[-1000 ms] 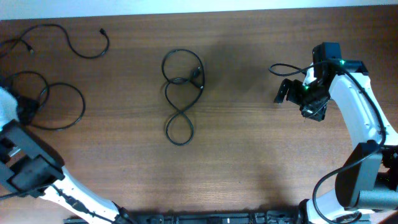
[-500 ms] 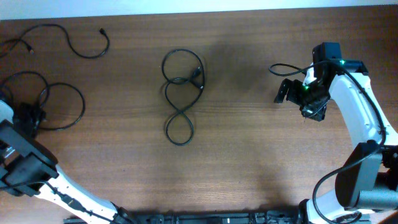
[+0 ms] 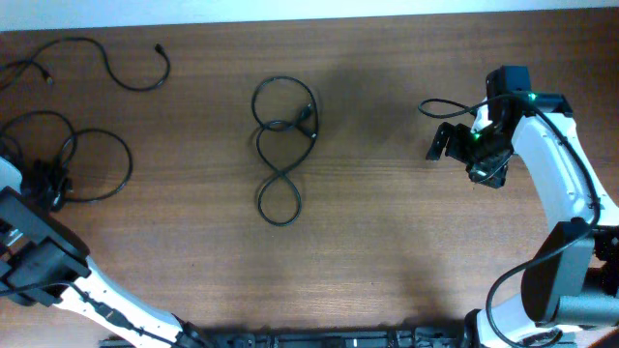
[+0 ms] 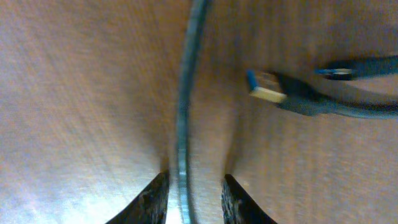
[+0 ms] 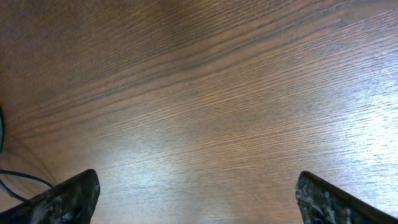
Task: Untangle cables
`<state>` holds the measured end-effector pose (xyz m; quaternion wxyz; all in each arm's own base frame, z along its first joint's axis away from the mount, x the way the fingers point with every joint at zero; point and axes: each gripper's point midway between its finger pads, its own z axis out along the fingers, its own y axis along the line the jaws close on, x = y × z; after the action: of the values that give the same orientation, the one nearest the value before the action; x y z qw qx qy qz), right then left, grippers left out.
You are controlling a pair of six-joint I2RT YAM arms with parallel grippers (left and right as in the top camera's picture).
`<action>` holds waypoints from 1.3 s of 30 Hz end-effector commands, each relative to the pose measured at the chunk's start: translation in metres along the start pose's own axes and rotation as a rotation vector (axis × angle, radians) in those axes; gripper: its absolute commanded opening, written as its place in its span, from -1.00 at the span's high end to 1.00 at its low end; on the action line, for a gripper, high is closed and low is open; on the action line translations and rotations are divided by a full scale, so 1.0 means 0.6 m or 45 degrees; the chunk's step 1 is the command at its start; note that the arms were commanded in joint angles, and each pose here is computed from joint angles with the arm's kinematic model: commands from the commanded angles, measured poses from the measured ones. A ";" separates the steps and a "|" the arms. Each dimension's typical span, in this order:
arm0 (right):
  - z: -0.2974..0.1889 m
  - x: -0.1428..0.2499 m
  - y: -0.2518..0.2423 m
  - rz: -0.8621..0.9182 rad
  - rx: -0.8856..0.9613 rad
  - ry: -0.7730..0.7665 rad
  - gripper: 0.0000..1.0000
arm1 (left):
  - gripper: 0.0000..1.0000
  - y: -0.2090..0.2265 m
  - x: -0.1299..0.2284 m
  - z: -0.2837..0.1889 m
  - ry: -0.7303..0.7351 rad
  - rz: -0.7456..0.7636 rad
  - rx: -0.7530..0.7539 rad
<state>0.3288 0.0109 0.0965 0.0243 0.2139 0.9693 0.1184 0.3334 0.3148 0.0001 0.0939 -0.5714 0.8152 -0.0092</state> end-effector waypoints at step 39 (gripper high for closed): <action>-0.007 -0.001 0.001 -0.016 0.001 -0.016 -0.97 | -0.06 -0.157 -0.028 -0.143 -0.077 0.098 0.705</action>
<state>0.3288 0.0109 0.0965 0.0243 0.2141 0.9693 0.1184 0.3916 0.3113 0.0409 0.2091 -0.5797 0.7663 -0.1816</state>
